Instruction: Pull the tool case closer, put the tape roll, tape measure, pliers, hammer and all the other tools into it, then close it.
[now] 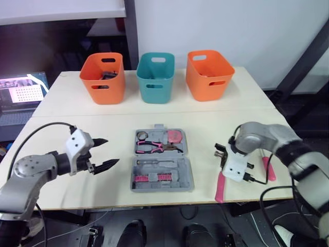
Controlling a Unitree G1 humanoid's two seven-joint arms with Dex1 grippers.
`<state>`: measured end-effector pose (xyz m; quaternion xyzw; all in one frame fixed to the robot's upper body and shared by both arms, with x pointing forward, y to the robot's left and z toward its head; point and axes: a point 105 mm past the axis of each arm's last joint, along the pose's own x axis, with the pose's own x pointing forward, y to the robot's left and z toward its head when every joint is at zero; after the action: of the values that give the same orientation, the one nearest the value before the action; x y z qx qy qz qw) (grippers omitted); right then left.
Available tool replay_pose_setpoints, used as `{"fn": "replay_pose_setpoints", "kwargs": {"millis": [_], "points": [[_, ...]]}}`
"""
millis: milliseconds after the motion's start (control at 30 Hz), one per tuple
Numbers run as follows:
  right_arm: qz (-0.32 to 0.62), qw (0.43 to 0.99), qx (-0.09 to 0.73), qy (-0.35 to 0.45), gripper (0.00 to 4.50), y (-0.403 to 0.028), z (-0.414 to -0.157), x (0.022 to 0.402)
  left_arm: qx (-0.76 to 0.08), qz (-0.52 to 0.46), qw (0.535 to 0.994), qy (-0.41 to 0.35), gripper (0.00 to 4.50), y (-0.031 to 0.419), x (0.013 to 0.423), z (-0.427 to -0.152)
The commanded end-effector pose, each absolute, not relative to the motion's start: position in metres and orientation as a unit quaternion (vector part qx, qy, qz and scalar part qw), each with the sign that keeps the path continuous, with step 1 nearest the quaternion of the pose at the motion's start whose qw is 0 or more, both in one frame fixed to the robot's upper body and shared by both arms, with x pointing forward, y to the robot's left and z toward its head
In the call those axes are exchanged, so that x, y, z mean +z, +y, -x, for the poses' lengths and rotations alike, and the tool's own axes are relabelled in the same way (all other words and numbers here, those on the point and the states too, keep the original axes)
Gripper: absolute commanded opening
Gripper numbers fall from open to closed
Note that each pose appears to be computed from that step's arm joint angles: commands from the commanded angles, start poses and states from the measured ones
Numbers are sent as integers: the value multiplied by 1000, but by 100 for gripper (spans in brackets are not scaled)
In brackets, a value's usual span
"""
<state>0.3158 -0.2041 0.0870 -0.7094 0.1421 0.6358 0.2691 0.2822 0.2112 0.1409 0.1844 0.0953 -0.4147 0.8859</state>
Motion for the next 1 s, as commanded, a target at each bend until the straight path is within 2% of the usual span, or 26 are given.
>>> {"fn": "replay_pose_setpoints", "kwargs": {"millis": [33,133,233,267,333,367,467,567,700,867,1000], "points": [[655,423,600,180,2,-197,-313,124,-418,-194,884,79,450,209,147,-284],[568,549,554,262,2,-204,-305,137,-420,-193,883,79,450,209,147,-285],[396,730,423,362,2,-216,-315,144,-425,-174,886,68,450,206,148,-285],[342,771,370,389,2,-225,-316,142,-428,-168,886,62,450,205,150,-285],[285,814,291,414,2,-239,-316,135,-439,-161,883,52,450,202,154,-283],[225,838,251,430,2,-244,-316,130,-445,-163,879,49,450,201,155,-282],[130,862,199,448,2,-243,-316,117,-451,-167,875,49,450,201,156,-281],[101,876,174,438,2,-238,-325,107,-453,-168,875,45,450,198,158,-284],[82,880,164,438,2,-228,-329,88,-452,-148,879,25,450,195,170,-286],[105,890,149,418,2,-225,-334,74,-459,-150,875,29,450,195,170,-283],[121,898,173,386,172,-215,-332,79,-466,-151,871,35,450,193,167,-282]]}}
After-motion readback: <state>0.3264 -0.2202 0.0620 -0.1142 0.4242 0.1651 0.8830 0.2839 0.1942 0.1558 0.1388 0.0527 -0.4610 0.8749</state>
